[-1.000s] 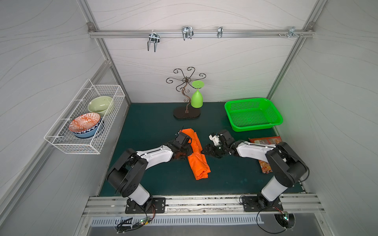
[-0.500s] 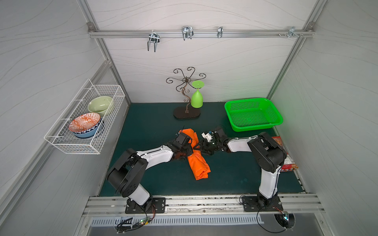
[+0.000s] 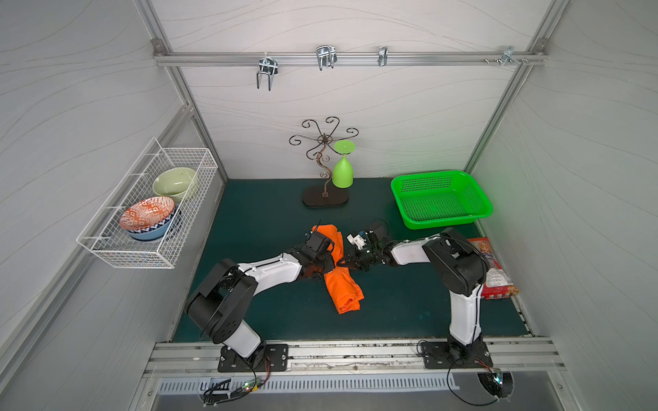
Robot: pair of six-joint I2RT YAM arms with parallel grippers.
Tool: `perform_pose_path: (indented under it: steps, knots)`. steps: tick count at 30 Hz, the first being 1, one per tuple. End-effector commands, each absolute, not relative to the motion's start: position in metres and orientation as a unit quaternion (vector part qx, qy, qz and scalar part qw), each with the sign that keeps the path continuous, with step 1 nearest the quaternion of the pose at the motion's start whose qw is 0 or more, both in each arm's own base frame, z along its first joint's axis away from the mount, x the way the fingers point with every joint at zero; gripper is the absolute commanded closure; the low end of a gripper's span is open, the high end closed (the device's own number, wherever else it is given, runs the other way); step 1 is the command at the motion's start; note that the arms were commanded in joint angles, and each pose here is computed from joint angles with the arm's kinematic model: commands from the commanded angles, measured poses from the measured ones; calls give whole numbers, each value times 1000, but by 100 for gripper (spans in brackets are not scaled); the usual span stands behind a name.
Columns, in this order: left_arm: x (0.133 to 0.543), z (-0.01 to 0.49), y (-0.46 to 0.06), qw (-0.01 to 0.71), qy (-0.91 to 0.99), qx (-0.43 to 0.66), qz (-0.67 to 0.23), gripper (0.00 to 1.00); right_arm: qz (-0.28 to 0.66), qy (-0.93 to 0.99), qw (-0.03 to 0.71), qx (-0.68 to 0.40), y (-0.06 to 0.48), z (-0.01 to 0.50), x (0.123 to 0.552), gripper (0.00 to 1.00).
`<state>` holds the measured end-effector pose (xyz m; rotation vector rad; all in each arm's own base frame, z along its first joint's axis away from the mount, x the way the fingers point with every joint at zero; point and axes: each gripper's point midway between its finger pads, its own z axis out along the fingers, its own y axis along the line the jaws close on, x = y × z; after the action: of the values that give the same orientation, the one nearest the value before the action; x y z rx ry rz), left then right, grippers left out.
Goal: Roll up the shorts
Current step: Roll the shorts at the center of the board, then pick up the shorts from the center of the board.
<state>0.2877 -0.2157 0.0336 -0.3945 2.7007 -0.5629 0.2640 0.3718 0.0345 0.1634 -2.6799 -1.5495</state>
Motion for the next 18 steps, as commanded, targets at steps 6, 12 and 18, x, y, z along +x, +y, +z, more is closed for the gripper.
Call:
perform_pose_path:
  steps: [6,12,18]
  knots:
    - [285,75,-181,220,950,-152,-160,39,-531,-846,-11,45,356,52,272,100]
    - [276,119,-116,284,921,-217,-153,33,-562,-822,-72,51,334,100,281,100]
    - [263,135,-98,307,912,-225,-157,32,-577,-802,-153,36,301,158,303,100]
